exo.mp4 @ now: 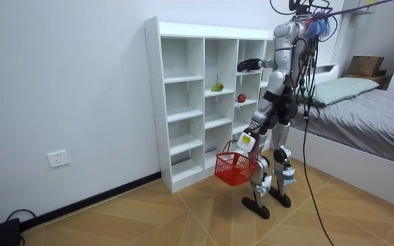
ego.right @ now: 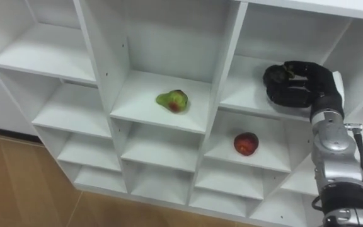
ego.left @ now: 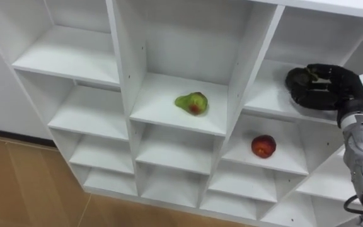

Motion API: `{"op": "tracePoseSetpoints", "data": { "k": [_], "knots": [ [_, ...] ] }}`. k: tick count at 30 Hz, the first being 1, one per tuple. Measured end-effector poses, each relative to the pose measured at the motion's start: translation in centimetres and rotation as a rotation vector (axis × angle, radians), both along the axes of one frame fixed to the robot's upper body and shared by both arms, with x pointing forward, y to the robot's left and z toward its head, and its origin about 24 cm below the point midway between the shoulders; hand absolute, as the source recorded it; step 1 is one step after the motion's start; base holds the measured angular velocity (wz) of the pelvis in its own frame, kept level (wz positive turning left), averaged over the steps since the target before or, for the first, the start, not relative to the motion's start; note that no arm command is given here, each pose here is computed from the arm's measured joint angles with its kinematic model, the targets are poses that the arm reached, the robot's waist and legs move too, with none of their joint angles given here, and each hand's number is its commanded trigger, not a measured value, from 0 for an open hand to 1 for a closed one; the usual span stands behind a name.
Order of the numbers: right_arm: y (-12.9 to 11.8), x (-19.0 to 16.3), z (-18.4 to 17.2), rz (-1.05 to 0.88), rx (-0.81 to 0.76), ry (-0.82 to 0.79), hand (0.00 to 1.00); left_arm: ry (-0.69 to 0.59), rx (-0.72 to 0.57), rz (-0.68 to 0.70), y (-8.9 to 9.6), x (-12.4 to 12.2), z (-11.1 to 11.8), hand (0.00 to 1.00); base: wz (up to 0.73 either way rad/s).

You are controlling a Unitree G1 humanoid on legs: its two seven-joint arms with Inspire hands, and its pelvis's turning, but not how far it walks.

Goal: Collect fruits from the closet

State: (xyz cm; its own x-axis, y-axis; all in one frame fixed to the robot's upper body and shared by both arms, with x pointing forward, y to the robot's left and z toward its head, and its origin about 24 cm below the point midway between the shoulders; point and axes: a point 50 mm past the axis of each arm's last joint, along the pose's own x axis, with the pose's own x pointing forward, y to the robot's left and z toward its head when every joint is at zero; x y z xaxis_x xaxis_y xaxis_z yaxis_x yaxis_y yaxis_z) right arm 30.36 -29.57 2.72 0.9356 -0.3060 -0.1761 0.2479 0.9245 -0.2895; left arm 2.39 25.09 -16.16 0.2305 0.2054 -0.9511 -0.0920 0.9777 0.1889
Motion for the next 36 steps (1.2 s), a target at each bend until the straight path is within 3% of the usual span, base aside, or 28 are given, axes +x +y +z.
{"op": "tracePoseSetpoints", "data": {
  "k": [6, 11, 20, 36],
  "knots": [
    [0.9, 0.2, -0.2, 0.025, 0.051, -0.009, 1.00, 0.026, 0.015, -0.073, -0.1, 0.0, 0.0, 1.00, 0.01],
    [3.4, -0.4, -0.5, 0.129, 0.031, -0.031, 1.00, 0.065, 0.031, -0.143, 0.0, -0.2, -0.1, 1.00, -0.12],
    [6.6, -2.8, 0.1, 0.282, 0.019, -0.100, 1.00, 0.039, 0.023, -0.126, -0.1, 0.4, 0.0, 1.00, -0.16],
    [9.7, -7.2, -0.8, 0.554, 0.071, -0.034, 1.00, -0.205, -0.022, -0.034, -0.7, 4.9, 0.7, 1.00, -0.14]
  ]
}}
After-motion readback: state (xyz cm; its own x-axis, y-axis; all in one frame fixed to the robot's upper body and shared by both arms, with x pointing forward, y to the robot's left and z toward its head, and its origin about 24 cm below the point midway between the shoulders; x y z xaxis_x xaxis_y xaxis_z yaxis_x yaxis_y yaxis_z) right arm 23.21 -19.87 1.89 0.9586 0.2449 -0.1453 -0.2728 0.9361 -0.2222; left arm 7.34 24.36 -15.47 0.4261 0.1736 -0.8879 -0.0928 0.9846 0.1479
